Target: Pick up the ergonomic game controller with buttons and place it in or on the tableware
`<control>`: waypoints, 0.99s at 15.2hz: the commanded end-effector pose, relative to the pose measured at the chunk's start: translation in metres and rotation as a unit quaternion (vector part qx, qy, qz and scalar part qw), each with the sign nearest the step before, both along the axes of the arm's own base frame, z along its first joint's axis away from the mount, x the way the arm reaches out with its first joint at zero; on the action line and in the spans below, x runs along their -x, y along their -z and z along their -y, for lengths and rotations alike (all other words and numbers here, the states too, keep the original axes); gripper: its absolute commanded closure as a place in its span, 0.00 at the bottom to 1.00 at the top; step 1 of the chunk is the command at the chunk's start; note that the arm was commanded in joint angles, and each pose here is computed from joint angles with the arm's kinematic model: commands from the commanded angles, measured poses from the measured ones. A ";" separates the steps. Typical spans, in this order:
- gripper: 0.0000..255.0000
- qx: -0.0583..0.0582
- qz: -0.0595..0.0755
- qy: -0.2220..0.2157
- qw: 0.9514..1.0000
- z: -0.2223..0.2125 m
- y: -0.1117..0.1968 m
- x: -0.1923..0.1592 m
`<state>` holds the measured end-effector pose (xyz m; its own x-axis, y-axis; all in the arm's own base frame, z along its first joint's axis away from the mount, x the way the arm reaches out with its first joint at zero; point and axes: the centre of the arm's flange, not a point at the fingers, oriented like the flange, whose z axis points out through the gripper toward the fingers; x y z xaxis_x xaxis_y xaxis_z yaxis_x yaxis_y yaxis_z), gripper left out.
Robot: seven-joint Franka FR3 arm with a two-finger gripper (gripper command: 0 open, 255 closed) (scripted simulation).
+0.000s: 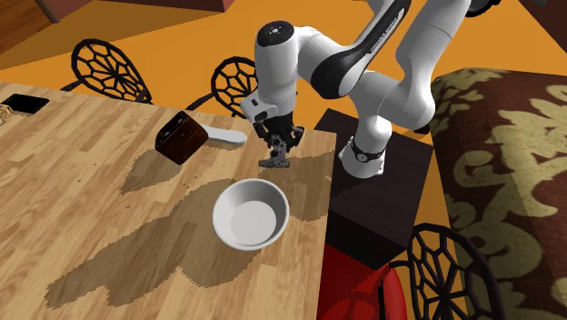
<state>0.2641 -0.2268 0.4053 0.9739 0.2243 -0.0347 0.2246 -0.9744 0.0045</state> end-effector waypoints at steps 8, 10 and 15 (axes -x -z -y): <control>1.00 0.000 0.000 0.000 1.000 0.000 -0.046 0.000; 1.00 0.000 0.000 0.000 1.000 0.000 -0.056 0.000; 1.00 0.000 0.000 0.000 1.000 -0.010 -0.059 -0.066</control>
